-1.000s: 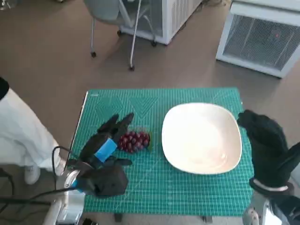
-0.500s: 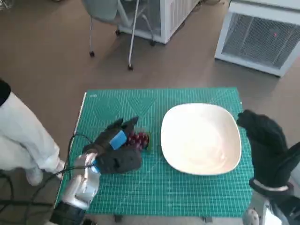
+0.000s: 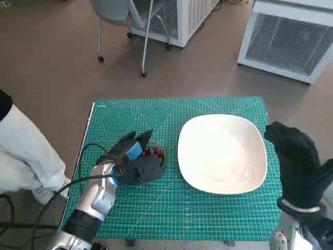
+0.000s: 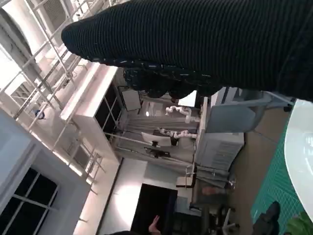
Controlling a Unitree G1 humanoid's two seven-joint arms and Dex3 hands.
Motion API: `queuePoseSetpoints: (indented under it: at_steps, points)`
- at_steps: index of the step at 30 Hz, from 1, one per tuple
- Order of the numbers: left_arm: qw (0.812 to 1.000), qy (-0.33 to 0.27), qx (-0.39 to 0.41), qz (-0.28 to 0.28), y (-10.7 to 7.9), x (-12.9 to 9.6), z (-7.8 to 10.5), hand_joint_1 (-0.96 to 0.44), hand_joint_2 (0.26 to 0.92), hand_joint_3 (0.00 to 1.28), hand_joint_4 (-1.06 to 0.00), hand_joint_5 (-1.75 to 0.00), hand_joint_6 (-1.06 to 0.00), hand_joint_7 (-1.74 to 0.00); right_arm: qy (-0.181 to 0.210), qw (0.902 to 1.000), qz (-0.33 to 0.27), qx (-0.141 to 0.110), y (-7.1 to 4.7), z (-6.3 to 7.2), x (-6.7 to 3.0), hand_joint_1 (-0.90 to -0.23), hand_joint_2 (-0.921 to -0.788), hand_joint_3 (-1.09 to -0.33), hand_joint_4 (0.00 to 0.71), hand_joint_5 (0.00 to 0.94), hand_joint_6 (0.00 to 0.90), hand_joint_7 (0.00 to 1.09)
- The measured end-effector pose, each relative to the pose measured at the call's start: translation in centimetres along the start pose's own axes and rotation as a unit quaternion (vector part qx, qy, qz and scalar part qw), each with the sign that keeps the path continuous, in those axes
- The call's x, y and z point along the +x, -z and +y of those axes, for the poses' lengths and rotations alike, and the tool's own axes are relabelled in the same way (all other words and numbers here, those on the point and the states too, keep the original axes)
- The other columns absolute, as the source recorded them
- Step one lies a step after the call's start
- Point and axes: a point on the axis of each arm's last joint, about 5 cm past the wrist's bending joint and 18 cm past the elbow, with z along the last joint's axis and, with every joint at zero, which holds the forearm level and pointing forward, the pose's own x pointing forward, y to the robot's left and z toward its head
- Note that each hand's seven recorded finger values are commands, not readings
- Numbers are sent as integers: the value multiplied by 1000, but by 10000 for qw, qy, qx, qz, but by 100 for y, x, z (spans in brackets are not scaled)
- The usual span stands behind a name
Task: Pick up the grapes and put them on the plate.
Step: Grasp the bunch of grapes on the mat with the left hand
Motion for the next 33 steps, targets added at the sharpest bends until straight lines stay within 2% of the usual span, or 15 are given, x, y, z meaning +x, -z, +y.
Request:
queuePoseSetpoints:
  at_steps: [19, 22, 24, 25, 26, 28, 29, 31, 33]
  points:
    - [9998, 109, 21, 145, 22, 64, -20, -262, 725, 5, -11, -1, -160, -9, 21, 10000, 11, 0, 14, 1, -10, -398, -921, -581, 516, 326, 240, 851]
    - [9999, 70, -7, 122, 28, 72, -22, -126, 756, 11, -127, -14, -304, -36, 24, 10000, 17, 2, 16, 1, -11, -398, -921, -581, 515, 328, 239, 851]
    - [9999, 30, -17, 110, 32, 80, -21, -41, 793, 17, -321, -79, -466, -79, 22, 10000, 14, 3, 16, 1, -9, -398, -921, -581, 514, 329, 239, 851]
    - [9999, 3, -20, 106, 34, 85, -21, -18, 815, 21, -415, -219, -534, -169, 20, 10000, 11, 3, 16, 2, -7, -398, -921, -581, 514, 330, 239, 851]
    - [9999, -36, -24, 101, 36, 89, -22, 0, 841, 30, -509, -429, -596, -308, 19, 10000, 9, 3, 15, 2, -5, -398, -921, -581, 514, 330, 239, 851]
    - [9999, -138, -23, 78, 37, 95, -26, 6, 875, 56, -592, -884, -652, -598, 18, 10000, 5, 4, 15, 2, -3, -398, -921, -582, 513, 332, 239, 851]
    - [9998, -201, -17, 58, 37, 97, -29, 6, 878, 76, -611, -1033, -672, -684, 17, 10000, 4, 4, 15, 2, -2, -398, -921, -582, 513, 332, 239, 851]
    - [9995, -318, 5, 14, 34, 98, -33, 7, 855, 145, -632, -1218, -713, -773, 17, 10000, 2, 3, 15, 2, -1, -398, -921, -582, 512, 334, 239, 852]
    - [9991, -426, 47, -32, 29, 98, -38, 6, 816, 234, -636, -1322, -729, -837, 17, 10000, 2, 3, 14, 2, -1, -398, -921, -582, 511, 335, 239, 852]
